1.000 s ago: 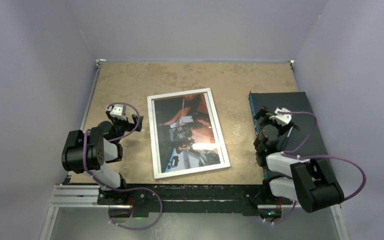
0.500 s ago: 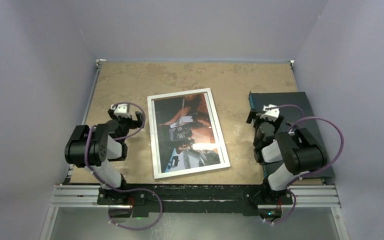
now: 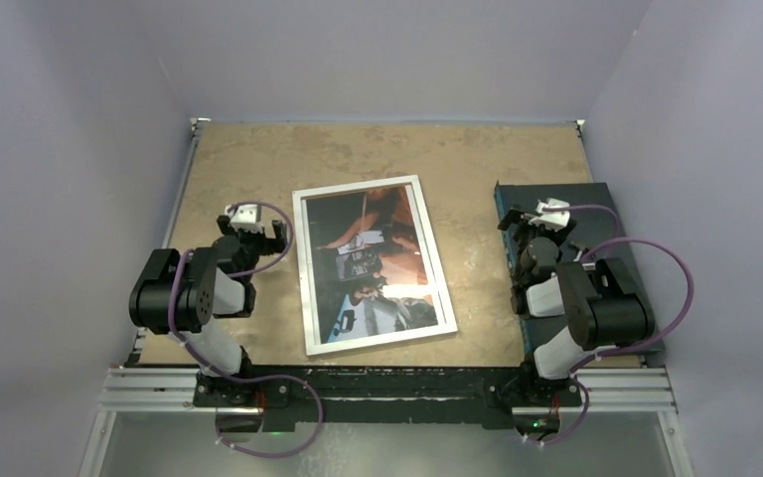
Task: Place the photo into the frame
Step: Reset both arms
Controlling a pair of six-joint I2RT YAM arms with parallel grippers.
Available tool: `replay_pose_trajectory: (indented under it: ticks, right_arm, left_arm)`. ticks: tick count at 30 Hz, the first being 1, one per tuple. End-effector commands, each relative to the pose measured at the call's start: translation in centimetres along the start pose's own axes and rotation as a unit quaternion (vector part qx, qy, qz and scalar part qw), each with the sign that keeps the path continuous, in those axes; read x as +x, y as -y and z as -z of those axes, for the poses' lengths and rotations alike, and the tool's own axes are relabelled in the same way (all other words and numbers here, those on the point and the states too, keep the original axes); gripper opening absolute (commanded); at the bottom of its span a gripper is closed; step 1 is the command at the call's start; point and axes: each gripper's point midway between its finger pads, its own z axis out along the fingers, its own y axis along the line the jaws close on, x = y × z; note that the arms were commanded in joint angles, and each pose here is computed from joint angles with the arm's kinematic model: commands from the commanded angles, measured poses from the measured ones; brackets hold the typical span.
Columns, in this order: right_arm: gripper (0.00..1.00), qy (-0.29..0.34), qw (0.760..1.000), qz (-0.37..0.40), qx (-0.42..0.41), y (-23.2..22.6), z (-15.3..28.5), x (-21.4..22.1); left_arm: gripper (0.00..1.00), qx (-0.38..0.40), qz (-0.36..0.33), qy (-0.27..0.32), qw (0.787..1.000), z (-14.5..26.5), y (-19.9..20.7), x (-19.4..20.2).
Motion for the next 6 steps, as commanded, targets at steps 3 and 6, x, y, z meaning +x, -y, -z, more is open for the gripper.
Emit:
replay_pose_trajectory:
  ticks: [3, 6]
  right_arm:
    - [0.99, 0.053, 0.998, -0.02, -0.007, -0.43, -0.26, -2.83]
    - [0.99, 0.053, 0.998, -0.02, -0.007, -0.42, -0.25, -2.83]
  left_arm:
    - [1.0, -0.021, -0.013, 0.008, 1.0, -0.61, -0.43, -0.93]
    - [1.0, -0.03, -0.017, 0.007, 0.999, -0.55, -0.44, -0.95]
